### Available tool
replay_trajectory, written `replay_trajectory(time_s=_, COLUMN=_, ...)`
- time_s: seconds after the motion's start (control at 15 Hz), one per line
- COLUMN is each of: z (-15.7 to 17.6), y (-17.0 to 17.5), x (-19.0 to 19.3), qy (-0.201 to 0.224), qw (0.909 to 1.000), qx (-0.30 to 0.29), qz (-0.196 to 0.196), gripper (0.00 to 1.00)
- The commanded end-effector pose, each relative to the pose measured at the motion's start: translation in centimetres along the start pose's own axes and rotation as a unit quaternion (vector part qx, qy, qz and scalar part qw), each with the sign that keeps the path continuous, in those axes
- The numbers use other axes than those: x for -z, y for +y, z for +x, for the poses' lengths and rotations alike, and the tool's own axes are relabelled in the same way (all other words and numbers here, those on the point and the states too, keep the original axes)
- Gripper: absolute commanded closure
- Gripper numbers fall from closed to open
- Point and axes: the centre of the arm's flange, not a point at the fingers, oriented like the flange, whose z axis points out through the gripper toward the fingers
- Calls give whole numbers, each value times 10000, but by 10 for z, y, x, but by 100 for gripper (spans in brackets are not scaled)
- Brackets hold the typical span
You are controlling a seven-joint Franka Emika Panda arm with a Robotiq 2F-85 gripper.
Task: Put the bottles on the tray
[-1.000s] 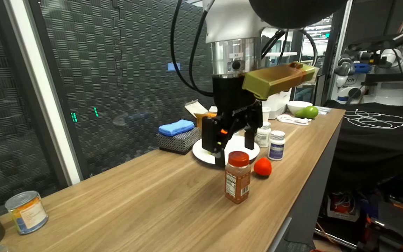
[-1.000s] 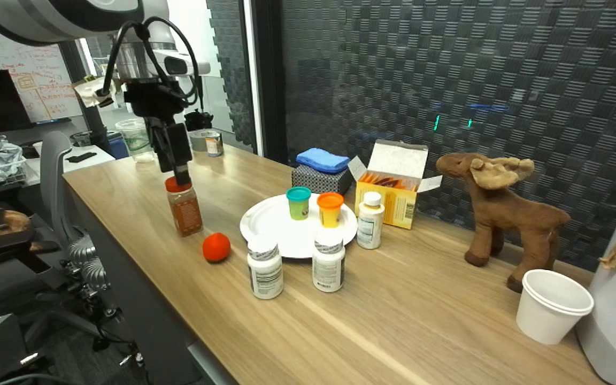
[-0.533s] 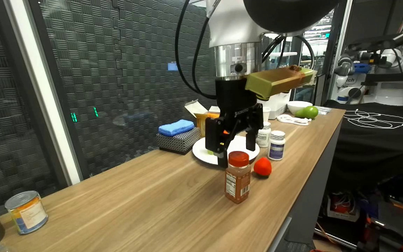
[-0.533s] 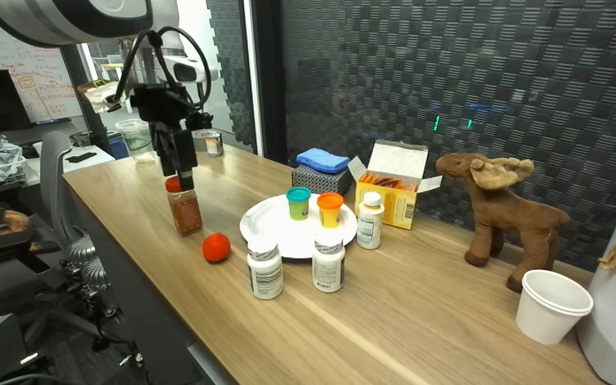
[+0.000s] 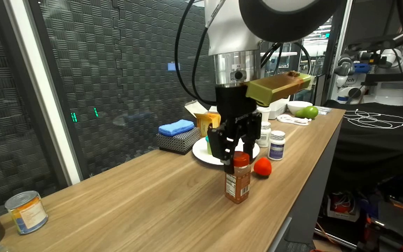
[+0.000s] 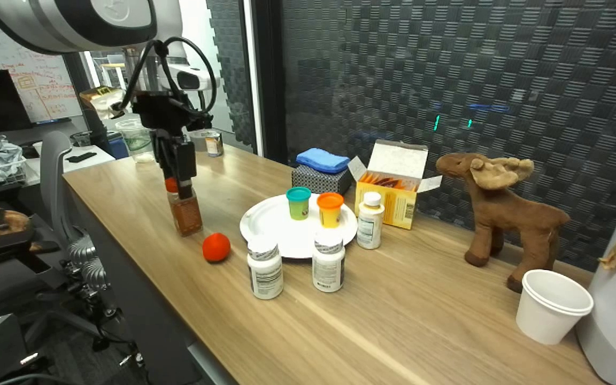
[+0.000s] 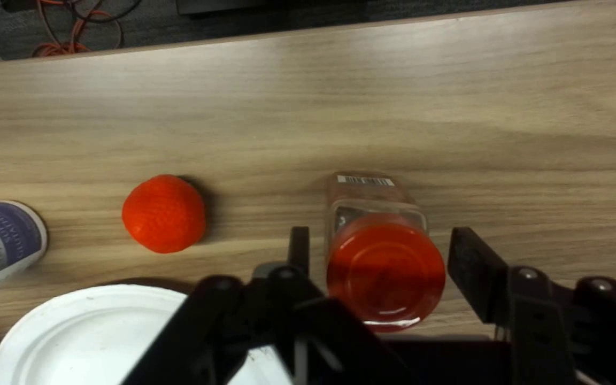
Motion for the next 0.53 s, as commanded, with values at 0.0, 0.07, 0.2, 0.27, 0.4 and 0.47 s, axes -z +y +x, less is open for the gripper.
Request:
replay_trajectory(time_s=0.0, z=-2, y=0, x=7, qy=70, qw=9999, qx=55, qz=61, gripper=62)
replay_trajectory(time_s=0.07, z=-3, y=0, x=9, qy=82, qw=9999, qx=47, qz=53, gripper=70)
replay_trajectory(time_s=0.2, z=-5, y=2, x=13, qy=129, qw=9999, qx=5, qz=46, gripper=76)
replay_trajectory(time_s=0.27, z=-5, y=3, x=14, qy=157, qw=9999, qx=-5, qz=5, gripper=76)
replay_trajectory(time_s=0.4, z=-8, y=7, x=26, qy=252, qw=9997, qx=-31, qz=51, gripper=76)
replay_trajectory(time_s=0.47, z=-9, y=12, x=38, qy=376, qw=9992, qx=-109, qz=65, gripper=76)
